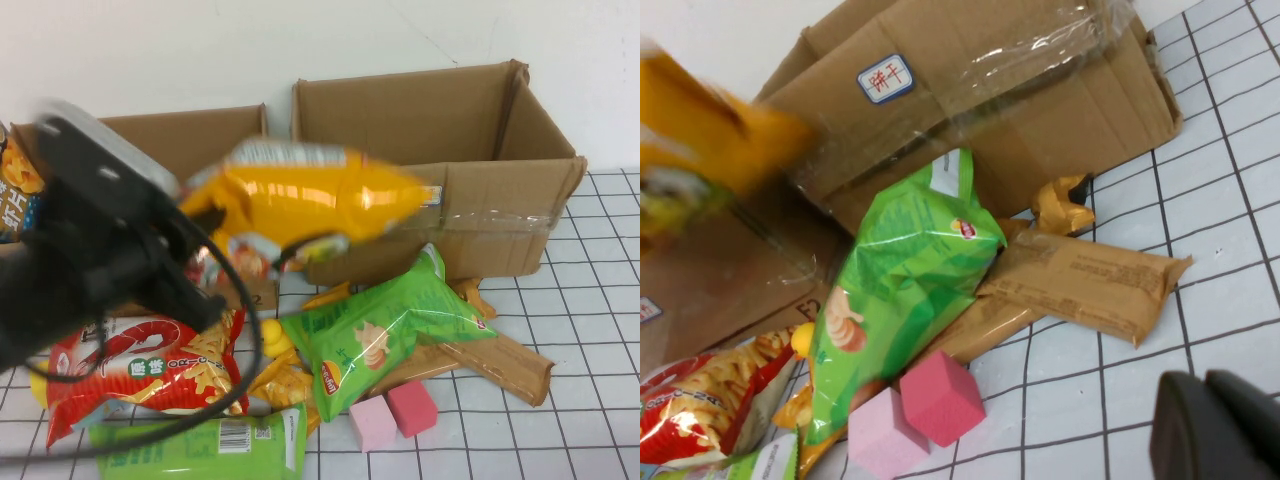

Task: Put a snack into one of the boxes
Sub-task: Pick up the potato chip, then place the potato chip in the potato chip box

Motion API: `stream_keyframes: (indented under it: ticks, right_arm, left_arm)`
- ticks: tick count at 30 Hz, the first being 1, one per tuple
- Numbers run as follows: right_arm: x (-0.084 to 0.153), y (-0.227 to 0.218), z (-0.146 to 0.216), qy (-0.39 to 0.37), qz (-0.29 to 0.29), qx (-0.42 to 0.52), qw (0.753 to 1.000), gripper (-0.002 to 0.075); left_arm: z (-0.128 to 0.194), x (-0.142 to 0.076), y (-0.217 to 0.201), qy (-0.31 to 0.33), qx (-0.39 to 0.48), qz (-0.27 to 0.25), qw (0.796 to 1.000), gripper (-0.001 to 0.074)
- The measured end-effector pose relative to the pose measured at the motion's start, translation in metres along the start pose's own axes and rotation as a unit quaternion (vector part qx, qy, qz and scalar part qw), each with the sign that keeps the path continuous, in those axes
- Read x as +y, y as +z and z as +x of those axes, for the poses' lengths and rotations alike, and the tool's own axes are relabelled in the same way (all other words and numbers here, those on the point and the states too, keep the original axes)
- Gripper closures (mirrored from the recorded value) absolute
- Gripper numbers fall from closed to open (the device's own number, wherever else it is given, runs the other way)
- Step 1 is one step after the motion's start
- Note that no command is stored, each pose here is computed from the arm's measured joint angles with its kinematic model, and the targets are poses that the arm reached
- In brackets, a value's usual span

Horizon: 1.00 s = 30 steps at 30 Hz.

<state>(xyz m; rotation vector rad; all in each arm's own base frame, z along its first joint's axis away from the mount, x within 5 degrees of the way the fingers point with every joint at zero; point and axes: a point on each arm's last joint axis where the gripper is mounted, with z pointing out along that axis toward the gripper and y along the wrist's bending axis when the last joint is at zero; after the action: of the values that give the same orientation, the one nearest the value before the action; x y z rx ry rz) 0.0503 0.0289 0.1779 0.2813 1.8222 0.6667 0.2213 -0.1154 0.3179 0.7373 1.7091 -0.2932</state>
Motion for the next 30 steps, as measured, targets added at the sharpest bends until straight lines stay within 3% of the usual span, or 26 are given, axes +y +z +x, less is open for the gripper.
stream_keyframes:
  ticks: [5,13,25,28,30]
  right_arm:
    - [0.000,0.000,0.000,0.001,0.000,0.000,1.000,0.0727]
    - [0.000,0.000,0.000,0.001,0.000,0.000,1.000,0.0727]
    - [0.000,0.000,0.000,0.000,-0.001,0.000,1.000,0.0727]
    - [0.000,0.000,0.000,0.000,-0.001,0.000,1.000,0.0727]
    - [0.000,0.000,0.000,0.000,-0.001,0.000,1.000,0.0727]
  left_arm:
    - [-0.034,0.000,-0.043,-0.010,-0.085,-0.020,0.996,0.0718]
    - [-0.051,0.032,-0.070,-0.021,-0.091,-0.199,0.976,0.0719]
    - [-0.032,0.064,0.020,0.068,0.034,-0.271,0.960,0.0716]
    - [-0.033,0.074,0.047,0.071,0.049,-0.289,0.954,0.0662]
    - [-0.030,0.081,0.062,0.061,0.061,-0.293,0.952,0.0577]
